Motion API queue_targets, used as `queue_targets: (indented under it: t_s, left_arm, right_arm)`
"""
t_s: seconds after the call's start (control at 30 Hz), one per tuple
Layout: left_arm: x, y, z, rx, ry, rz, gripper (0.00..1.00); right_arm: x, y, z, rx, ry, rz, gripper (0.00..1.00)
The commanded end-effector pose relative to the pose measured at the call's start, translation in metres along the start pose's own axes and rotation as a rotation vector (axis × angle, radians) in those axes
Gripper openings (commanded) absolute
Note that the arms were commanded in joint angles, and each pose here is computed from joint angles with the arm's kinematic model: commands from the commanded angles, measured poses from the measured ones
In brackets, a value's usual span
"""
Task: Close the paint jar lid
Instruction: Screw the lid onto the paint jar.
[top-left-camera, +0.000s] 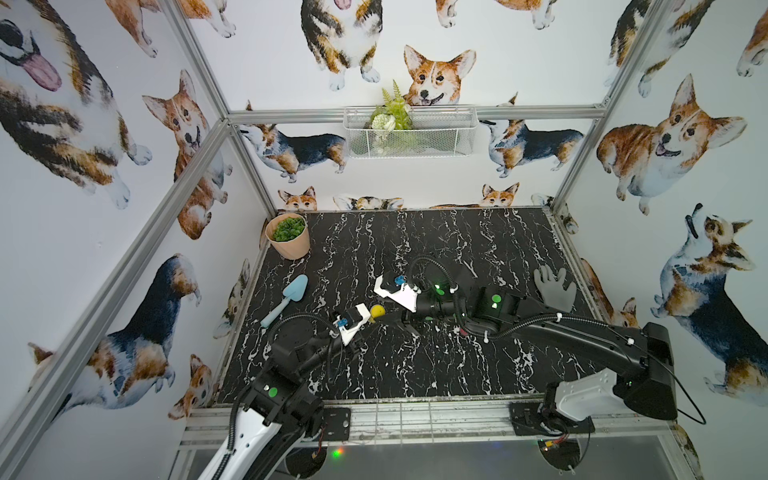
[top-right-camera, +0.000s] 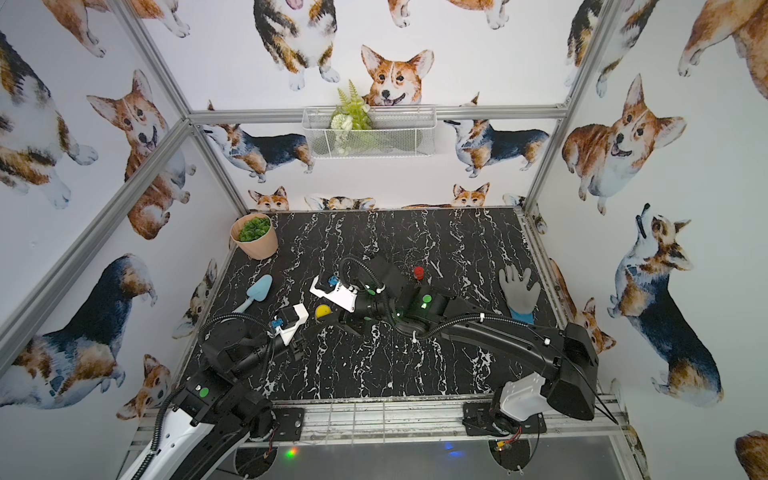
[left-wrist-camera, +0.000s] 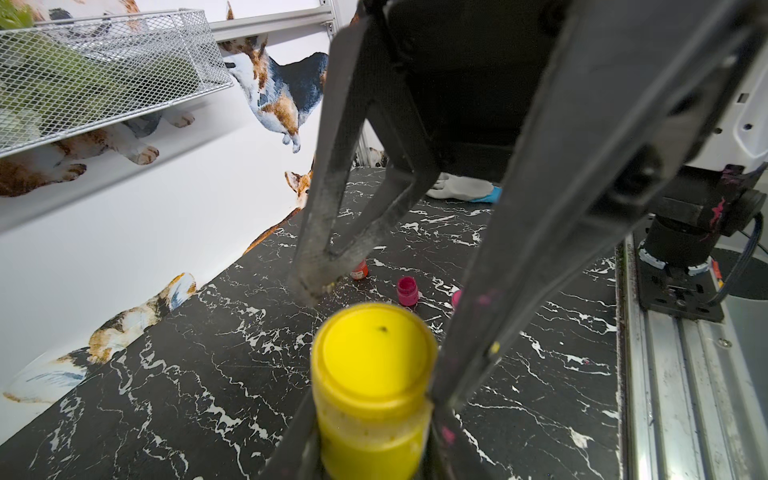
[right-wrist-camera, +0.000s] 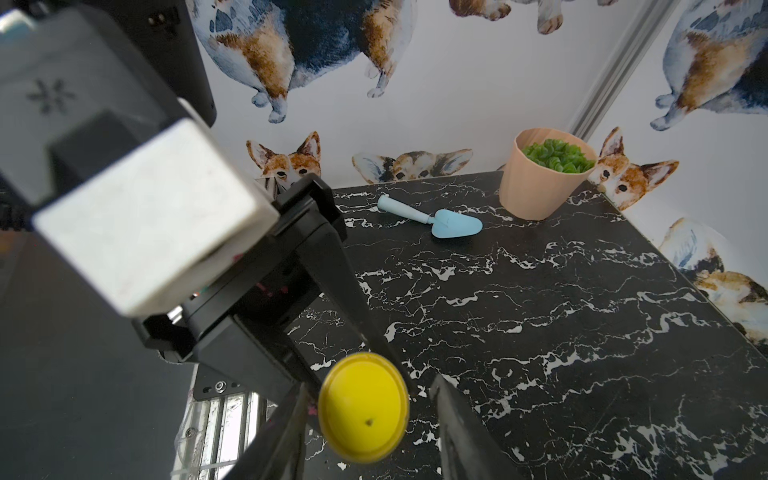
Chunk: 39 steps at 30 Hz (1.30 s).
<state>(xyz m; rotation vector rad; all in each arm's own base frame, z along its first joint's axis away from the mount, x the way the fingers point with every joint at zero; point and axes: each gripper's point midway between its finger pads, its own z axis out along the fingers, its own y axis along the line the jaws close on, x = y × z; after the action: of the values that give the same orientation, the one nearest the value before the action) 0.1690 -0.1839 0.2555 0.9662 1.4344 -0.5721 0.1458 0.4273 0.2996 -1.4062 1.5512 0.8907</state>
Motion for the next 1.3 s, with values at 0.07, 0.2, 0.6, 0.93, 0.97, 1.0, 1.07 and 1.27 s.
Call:
queue_targets:
  t_s: [0.07,0.2,0.6,0.93,0.97,1.0,1.07,1.27]
  left_arm:
    - [-0.009,0.0,0.0,0.003,-0.037,0.024,0.32]
    - [-0.01,0.001,-0.001,-0.002,-0.038,0.027,0.32]
    - [-0.011,0.002,-0.003,-0.015,-0.044,0.032,0.31]
    - [-0.011,0.005,-0.003,-0.03,-0.041,0.037,0.31]
    - [-0.011,0.005,-0.003,-0.032,-0.042,0.039,0.31]
    - [-0.011,0.005,-0.003,-0.035,-0.043,0.04,0.31]
    - [-0.011,0.005,-0.003,-0.036,-0.041,0.039,0.31]
    - [-0.011,0.006,-0.003,-0.038,-0.04,0.038,0.31]
  right_arm:
    - [-0.004,0.006,0.001,-0.041,-0.003,-0.009,0.35]
    - [-0.004,0.005,0.001,-0.037,-0.01,0.0,0.29]
    - [0.0,0.001,0.008,-0.02,0.004,0.034,0.39]
    - [0.001,0.001,0.012,-0.031,0.022,0.042,0.3]
    - [0.002,0.001,0.012,-0.03,0.023,0.045,0.4]
    - [0.002,0.001,0.012,-0.029,0.024,0.046,0.46]
    - [0.005,0.0,0.013,-0.021,0.028,0.048,0.45]
    - [0.006,-0.001,0.014,-0.018,0.028,0.056,0.32]
